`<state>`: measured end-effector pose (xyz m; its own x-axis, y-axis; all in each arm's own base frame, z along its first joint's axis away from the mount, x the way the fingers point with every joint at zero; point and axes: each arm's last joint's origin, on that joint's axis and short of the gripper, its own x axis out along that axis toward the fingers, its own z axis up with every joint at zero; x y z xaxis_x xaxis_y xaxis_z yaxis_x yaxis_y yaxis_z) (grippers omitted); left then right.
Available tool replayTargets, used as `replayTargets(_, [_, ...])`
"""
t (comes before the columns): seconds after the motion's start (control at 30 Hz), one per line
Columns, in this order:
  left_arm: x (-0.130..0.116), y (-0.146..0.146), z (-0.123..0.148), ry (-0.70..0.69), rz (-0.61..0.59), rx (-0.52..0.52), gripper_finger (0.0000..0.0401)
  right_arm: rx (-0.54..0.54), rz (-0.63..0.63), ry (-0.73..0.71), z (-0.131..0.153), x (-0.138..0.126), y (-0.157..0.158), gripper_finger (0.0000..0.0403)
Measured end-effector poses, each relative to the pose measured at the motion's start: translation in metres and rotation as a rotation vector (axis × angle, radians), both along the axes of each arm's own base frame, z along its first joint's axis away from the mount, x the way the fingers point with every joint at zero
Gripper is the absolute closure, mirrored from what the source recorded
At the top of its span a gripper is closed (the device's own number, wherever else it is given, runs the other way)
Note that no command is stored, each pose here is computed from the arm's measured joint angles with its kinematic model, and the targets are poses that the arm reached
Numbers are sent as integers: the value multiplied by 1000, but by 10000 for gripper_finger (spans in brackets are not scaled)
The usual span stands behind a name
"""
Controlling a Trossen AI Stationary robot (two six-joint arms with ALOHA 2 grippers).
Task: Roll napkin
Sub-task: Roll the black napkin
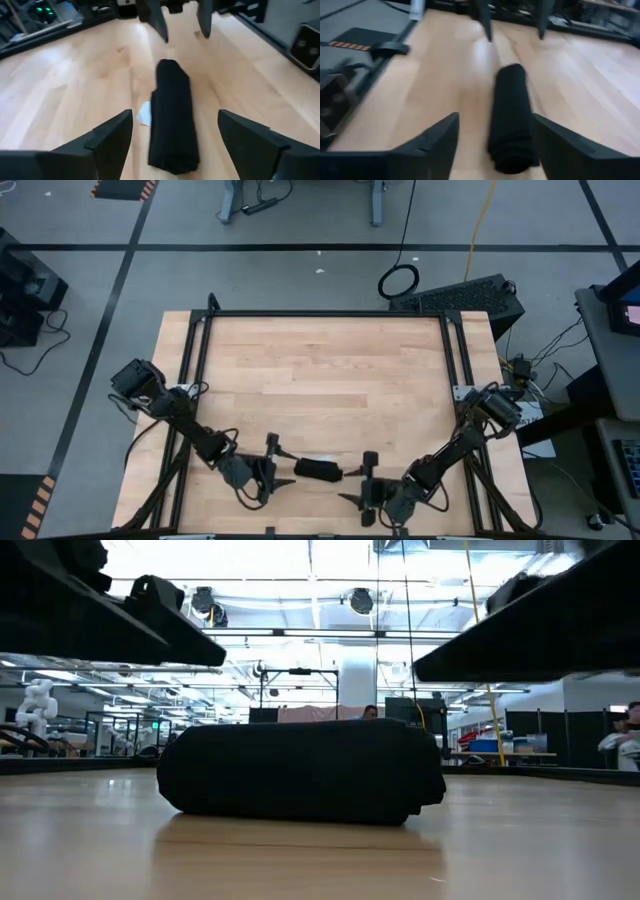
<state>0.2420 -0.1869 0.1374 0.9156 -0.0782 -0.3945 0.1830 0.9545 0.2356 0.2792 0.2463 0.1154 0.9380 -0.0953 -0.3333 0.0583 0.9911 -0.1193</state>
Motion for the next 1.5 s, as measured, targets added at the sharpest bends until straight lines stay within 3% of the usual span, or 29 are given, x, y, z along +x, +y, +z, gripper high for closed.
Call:
replayTargets(0.13, [3, 3, 2, -25, 40, -23, 132, 76, -85, 12, -3, 10, -15, 143])
replayTargets(0.27, [11, 12, 2, -10, 67, -99, 182, 157, -104, 26, -4, 21, -27, 158])
replayTargets(0.43, [19, 19, -12, 66, 57, -185, 223, 260, -104, 86, -8, 29, -39, 207])
replayTargets(0.63, [22, 18, -21, 65, 67, -205, 228, 323, -179, 150, -15, 28, -47, 285])
replayTargets(0.87, [25, 21, -20, 59, 64, -224, 228, 385, -166, 177, -16, 32, -52, 389])
replayTargets(1.1, [25, 22, -20, 58, 73, -243, 228, 469, -217, 175, -16, 37, -60, 369])
replayTargets(1.5, [24, 24, -35, 144, 126, -294, 228, 578, -189, 228, -17, 44, -68, 384])
